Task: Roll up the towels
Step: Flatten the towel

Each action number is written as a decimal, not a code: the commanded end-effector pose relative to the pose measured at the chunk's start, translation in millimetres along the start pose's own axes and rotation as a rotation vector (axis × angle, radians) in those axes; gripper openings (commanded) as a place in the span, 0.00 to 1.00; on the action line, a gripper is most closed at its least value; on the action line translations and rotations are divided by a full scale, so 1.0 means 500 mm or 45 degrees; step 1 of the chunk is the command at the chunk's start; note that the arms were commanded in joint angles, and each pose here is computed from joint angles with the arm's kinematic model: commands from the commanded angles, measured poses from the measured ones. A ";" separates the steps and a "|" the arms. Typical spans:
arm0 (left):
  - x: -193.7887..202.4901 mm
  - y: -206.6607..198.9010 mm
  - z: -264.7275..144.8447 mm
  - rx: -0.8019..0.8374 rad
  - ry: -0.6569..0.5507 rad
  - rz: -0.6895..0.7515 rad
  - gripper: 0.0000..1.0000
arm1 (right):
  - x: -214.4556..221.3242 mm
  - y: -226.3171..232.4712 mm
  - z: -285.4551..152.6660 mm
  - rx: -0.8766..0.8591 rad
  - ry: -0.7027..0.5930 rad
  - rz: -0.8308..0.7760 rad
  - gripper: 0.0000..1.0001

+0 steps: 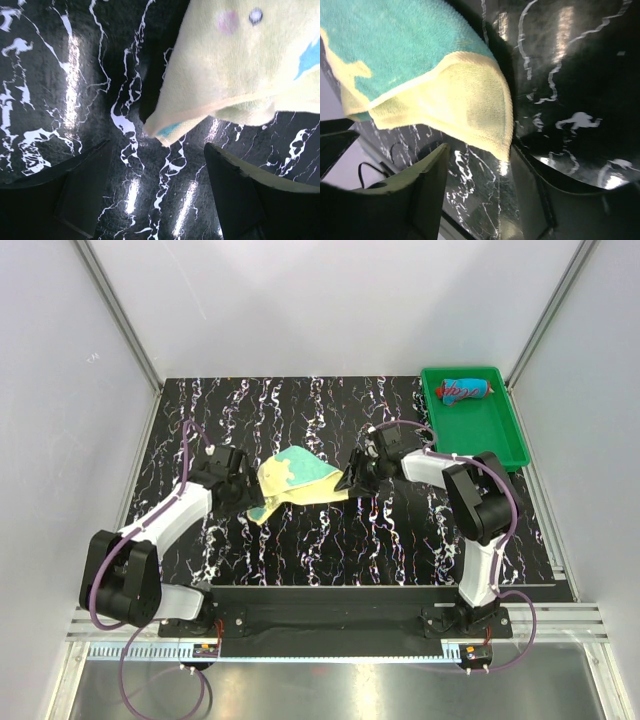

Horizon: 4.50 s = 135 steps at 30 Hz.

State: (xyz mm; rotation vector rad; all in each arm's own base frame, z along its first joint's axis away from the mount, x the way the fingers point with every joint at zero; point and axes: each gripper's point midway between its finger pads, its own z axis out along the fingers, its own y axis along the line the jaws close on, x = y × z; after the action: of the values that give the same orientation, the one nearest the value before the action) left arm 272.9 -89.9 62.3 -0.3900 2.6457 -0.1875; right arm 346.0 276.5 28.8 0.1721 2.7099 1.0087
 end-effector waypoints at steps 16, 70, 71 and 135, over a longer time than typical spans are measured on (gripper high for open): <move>0.032 -0.002 0.036 0.072 0.001 -0.038 0.59 | 0.044 -0.036 0.043 0.059 0.046 0.018 0.00; -0.161 -0.066 -0.181 0.182 -0.382 0.156 0.00 | -0.077 0.032 -0.265 0.210 -0.336 -0.209 0.00; -0.171 -0.075 -0.206 0.207 -0.406 0.175 0.00 | -0.082 0.045 -0.283 0.206 -0.360 -0.229 0.00; -0.312 -0.047 0.056 -0.458 -0.030 0.445 0.89 | -0.328 -0.086 -0.240 0.565 -0.427 -0.163 0.80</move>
State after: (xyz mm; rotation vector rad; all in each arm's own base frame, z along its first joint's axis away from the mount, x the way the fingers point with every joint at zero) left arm 422.1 -75.0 42.0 0.0669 2.8434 0.4283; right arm 476.4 146.4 83.4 0.2363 2.6215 0.3391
